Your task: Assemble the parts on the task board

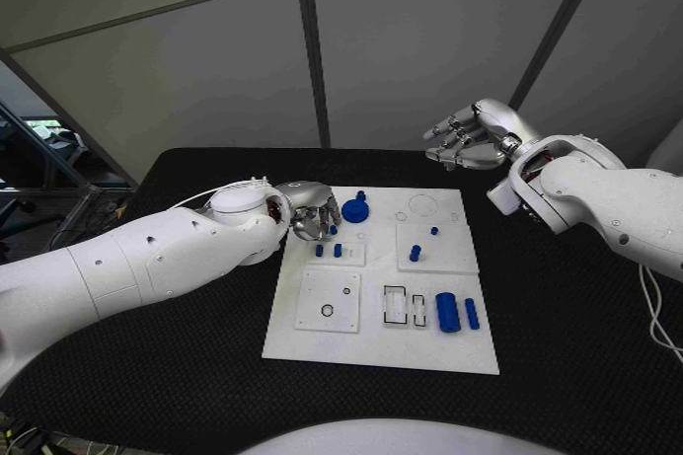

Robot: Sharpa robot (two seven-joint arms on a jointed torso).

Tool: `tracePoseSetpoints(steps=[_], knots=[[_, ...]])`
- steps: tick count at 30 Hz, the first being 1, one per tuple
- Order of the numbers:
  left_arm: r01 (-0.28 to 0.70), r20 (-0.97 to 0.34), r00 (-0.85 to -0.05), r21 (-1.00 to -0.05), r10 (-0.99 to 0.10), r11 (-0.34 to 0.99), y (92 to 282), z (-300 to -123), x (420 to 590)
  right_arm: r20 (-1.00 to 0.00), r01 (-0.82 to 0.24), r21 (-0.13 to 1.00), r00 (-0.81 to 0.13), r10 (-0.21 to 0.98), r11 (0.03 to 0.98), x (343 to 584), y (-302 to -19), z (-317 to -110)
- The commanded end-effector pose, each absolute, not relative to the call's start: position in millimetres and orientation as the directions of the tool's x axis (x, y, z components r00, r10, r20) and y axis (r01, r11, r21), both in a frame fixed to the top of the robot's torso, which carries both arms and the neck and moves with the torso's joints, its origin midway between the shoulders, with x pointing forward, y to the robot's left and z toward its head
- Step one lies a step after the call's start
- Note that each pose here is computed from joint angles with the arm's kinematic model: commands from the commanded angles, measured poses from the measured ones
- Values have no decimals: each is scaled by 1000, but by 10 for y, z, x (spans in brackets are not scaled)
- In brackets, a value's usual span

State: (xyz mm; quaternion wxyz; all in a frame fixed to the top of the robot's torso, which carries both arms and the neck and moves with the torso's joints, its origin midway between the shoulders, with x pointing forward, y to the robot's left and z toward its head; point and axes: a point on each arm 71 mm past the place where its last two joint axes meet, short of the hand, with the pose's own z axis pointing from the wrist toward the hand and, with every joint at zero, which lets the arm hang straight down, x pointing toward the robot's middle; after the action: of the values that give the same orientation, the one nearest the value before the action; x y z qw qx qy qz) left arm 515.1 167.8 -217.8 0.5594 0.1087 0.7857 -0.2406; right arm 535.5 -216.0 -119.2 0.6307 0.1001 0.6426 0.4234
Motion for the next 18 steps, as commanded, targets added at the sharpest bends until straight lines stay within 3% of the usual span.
tracePoseSetpoints(steps=[1, 5, 12, 18], knots=[[434, -932, -350, -249, -93, 866, 1699, -2175, 5155, -729, -404, 669, -194, 656, 624, 5358, -2161, -1191], [424, -935, -342, -246, -97, 872, 1773, -2158, 5146, -760, -395, 641, -207, 616, 658, 5347, -2191, -1214], [380, -946, -293, -248, -138, 891, 2068, -1980, 5172, -822, -380, 568, -230, 520, 730, 5290, -2280, -1301], [347, -929, -249, -349, -273, 870, 2327, -1773, 5148, -895, -401, 446, -206, 396, 800, 5205, -2310, -1371]])
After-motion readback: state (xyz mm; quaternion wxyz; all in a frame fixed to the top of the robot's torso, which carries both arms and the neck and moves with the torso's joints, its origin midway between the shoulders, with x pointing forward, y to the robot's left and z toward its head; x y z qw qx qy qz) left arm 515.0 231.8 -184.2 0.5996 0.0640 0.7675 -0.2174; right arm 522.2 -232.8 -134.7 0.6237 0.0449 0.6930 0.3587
